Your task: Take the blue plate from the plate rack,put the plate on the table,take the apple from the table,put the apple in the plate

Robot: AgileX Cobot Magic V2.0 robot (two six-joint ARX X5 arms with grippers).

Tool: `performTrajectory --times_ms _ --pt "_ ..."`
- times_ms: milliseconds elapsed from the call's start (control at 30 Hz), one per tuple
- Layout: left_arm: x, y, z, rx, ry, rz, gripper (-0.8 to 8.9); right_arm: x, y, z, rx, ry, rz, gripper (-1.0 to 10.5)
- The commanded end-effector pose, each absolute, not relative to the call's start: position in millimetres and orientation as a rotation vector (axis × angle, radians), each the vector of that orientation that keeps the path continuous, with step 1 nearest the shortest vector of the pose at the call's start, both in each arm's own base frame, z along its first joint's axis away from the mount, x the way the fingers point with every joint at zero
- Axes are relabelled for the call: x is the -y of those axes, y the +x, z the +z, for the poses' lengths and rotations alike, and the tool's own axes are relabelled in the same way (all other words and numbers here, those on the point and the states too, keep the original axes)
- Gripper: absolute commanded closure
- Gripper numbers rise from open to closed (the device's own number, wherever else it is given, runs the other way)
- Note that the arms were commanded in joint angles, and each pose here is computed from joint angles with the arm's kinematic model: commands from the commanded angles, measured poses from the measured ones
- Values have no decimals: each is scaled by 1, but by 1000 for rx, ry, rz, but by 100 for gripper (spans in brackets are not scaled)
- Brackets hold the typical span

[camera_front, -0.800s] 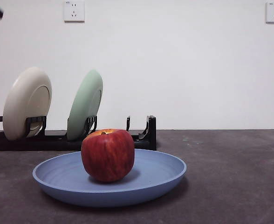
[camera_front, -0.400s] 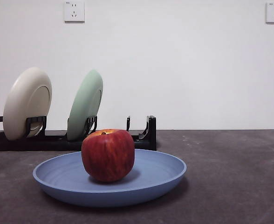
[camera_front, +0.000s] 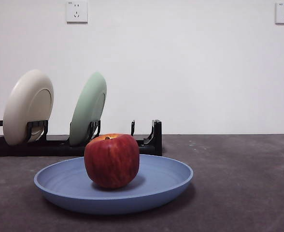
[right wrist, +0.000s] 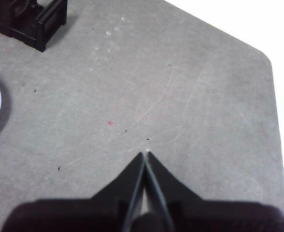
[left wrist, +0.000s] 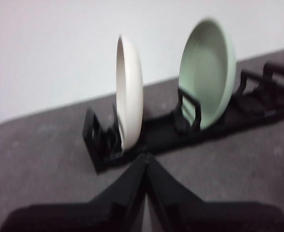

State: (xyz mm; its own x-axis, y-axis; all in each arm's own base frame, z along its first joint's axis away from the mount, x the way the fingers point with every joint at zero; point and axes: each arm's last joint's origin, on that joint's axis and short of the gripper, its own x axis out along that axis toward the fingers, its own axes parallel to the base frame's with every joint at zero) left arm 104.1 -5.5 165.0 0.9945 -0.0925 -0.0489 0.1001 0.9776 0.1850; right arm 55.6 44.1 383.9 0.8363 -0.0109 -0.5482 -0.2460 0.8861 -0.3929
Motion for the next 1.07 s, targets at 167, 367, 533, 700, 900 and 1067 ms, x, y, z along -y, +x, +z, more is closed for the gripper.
performTrajectory --times_ms 167,367,533,700,900,1067 --pt "3 96 149 -160 164 -85 817 -43 55 383 -584 -488 125 946" --pt "3 96 150 -162 129 -73 817 -43 55 383 -584 -488 126 946" --pt "3 97 149 -173 127 -88 817 -43 55 383 -584 -488 125 946" --pt "3 98 148 -189 127 -89 817 -43 55 383 -584 -488 125 946" --pt "4 98 146 -210 126 -90 817 -43 55 383 -584 -488 125 946" --pt "4 99 145 -221 126 -91 817 -43 55 383 -584 -488 126 946"
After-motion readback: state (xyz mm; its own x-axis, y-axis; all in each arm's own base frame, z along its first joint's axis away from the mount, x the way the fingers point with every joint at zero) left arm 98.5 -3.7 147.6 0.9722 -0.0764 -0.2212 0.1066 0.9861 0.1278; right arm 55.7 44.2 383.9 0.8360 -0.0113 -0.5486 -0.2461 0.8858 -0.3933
